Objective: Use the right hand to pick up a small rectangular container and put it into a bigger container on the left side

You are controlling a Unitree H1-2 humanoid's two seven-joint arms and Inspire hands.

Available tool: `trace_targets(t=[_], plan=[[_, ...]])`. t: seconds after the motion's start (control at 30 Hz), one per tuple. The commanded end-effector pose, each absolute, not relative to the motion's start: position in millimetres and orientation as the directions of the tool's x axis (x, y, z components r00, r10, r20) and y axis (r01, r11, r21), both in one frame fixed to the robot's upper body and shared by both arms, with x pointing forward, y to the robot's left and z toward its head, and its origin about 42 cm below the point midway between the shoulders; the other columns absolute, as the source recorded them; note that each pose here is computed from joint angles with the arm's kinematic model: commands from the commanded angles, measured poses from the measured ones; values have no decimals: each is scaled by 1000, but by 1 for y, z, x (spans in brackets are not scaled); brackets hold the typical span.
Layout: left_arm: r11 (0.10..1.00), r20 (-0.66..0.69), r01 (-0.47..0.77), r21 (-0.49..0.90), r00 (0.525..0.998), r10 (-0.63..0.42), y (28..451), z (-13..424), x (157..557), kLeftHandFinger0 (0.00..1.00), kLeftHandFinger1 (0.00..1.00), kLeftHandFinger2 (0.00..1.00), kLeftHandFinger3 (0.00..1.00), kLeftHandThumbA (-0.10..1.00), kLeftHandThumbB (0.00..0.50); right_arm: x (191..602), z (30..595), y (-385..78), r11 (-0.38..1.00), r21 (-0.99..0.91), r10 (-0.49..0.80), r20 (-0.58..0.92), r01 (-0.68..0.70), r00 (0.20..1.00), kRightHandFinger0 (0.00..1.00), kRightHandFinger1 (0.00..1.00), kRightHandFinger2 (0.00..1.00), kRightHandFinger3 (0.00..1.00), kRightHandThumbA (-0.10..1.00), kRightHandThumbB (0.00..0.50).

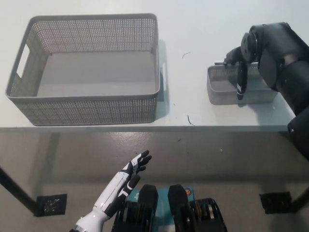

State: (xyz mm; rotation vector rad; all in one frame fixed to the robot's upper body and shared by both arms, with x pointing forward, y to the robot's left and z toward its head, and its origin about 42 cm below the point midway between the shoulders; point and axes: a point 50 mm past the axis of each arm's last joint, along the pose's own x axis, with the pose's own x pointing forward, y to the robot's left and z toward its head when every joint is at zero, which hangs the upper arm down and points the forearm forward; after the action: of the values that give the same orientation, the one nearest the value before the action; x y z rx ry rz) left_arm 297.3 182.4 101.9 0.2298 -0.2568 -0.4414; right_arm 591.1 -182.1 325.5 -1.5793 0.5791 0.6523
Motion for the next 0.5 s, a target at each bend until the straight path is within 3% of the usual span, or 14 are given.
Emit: trace_targets(t=[0.0, 0.1, 0.17, 0.27, 0.33, 0.37, 0.4, 0.43, 0.47], plan=[[876, 256, 390, 284, 849, -462, 184, 117, 303, 1000, 1000, 1000, 1000, 1000, 358, 594, 331, -201, -92, -742, -18, -665, -664, 746, 1000, 1000, 1000, 1000, 1000, 356], [879, 261, 388, 276, 850, -457, 184, 118, 305, 1000, 1000, 1000, 1000, 1000, 365, 592, 319, -206, -84, -733, -36, -674, -675, 737, 1000, 1000, 1000, 1000, 1000, 354], [879, 259, 385, 281, 852, -455, 184, 118, 306, 1000, 1000, 1000, 1000, 1000, 374, 591, 310, -210, -85, -738, -53, -667, -669, 743, 1000, 1000, 1000, 1000, 1000, 386], [877, 262, 380, 294, 850, -456, 185, 119, 308, 1000, 1000, 1000, 1000, 1000, 375, 590, 303, -212, -79, -754, -71, -648, -652, 758, 1000, 1000, 1000, 1000, 1000, 375], [879, 256, 383, 286, 853, -455, 185, 118, 307, 1000, 1000, 1000, 1000, 1000, 384, 592, 297, -214, -70, -846, -31, -528, -529, 849, 1000, 1000, 1000, 1000, 1000, 300], [878, 254, 384, 285, 853, -456, 185, 119, 307, 1000, 1000, 1000, 1000, 1000, 384, 593, 296, -215, -52, -885, -21, -463, -463, 886, 1000, 1000, 1000, 1000, 781, 292], [878, 254, 387, 284, 852, -458, 185, 119, 307, 1000, 1000, 1000, 1000, 1000, 382, 595, 298, -215, -69, -933, 2, -353, -352, 936, 961, 1000, 1000, 1000, 567, 186], [877, 254, 388, 283, 852, -459, 185, 119, 307, 1000, 1000, 1000, 1000, 1000, 379, 595, 301, -214, -104, -951, 20, -296, -293, 955, 774, 896, 999, 1000, 229, 180], [877, 254, 388, 284, 851, -459, 185, 119, 307, 1000, 1000, 1000, 1000, 1000, 378, 596, 303, -214, -100, -965, 36, -249, -244, 968, 595, 672, 757, 969, 35, 180]])
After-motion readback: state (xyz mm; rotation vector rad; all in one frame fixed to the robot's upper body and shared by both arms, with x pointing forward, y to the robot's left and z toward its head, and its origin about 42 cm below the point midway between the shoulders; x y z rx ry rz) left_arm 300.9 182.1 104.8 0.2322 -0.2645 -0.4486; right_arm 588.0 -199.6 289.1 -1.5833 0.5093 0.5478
